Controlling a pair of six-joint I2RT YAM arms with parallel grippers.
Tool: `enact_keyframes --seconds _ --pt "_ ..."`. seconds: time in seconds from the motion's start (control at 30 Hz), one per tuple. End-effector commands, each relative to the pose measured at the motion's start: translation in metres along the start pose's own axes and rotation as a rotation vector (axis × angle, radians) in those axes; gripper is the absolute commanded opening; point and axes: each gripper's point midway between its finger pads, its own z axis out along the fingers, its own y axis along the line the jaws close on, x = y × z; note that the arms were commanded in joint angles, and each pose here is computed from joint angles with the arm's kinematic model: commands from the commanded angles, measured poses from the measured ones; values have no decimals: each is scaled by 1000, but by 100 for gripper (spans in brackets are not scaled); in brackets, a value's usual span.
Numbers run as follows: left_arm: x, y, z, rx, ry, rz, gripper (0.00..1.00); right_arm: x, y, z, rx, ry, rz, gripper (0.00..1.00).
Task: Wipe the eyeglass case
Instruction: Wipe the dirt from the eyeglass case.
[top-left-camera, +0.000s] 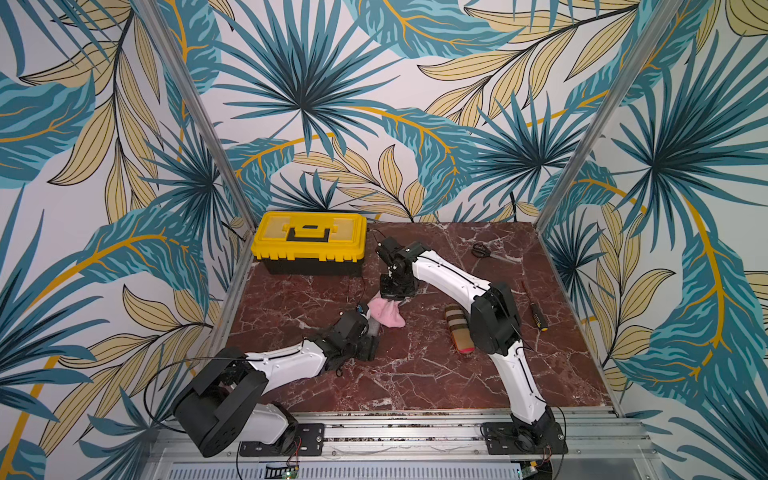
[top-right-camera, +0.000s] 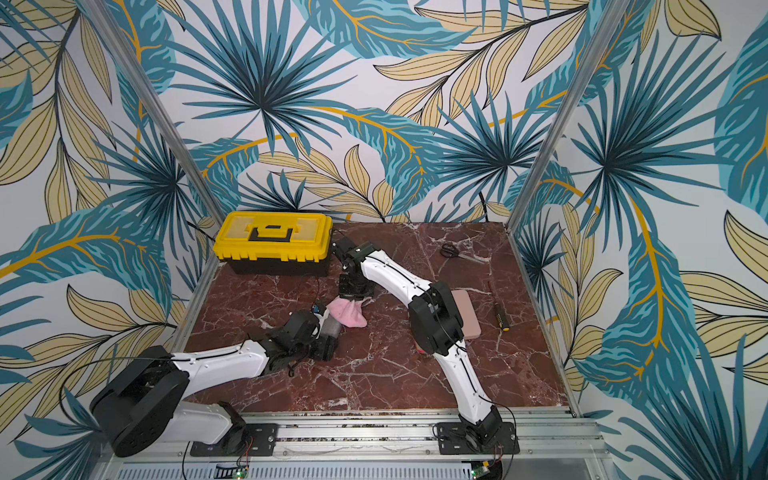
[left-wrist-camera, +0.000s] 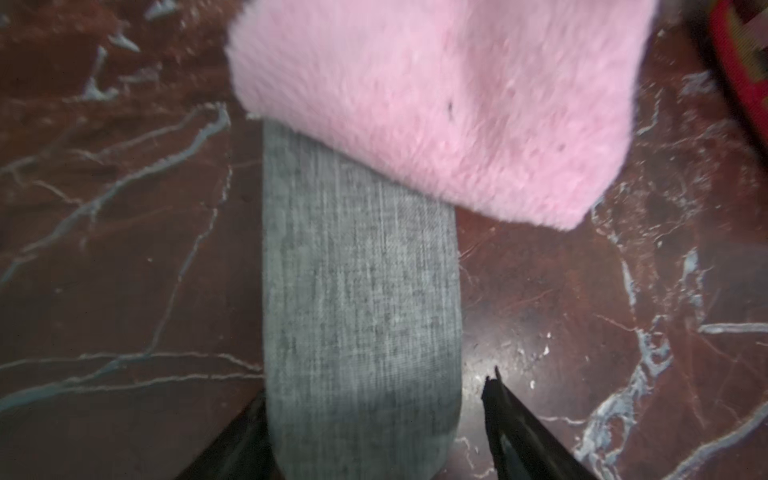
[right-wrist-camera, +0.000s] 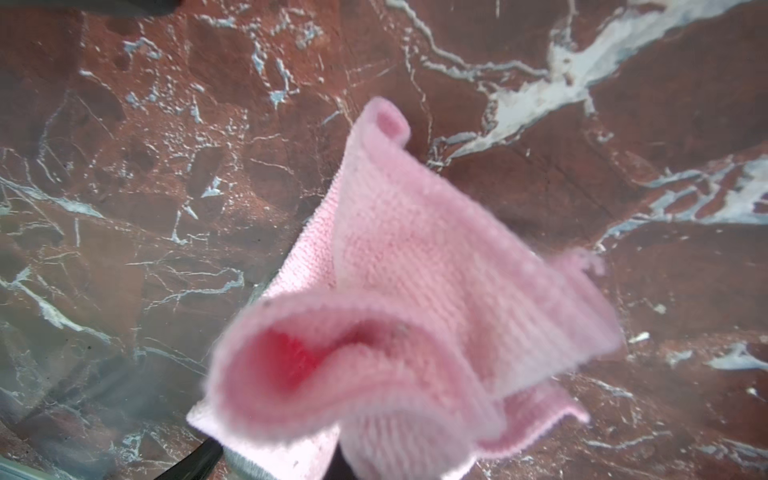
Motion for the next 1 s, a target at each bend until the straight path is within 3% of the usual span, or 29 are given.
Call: enact_keyframes --seconds 0.0,0.27,0.43,0.57,0.73,0.8,0.83,0.9,0.97 --pt "18 -10 6 8 60 46 77 -3 8 -4 -11 -8 -17 0" --pt "21 -20 13 29 44 124 64 20 -14 -2 50 41 -39 0" --pt "24 -28 14 48 29 174 40 42 -40 -18 106 45 -67 0" --pt "24 -31 12 58 14 190 39 37 -33 -32 89 23 -89 0" --pt "24 -32 9 60 7 194 39 30 -18 -11 70 39 -63 0" --pt "22 -28 8 36 -1 186 43 23 -10 -4 51 25 -53 0" --pt "21 -25 8 17 -3 177 51 23 -9 -1 45 33 -47 0" --pt "20 -19 5 -22 7 151 74 27 -9 0 41 51 -49 0" --pt "20 -18 3 -32 13 137 86 22 -12 -12 41 22 -63 0"
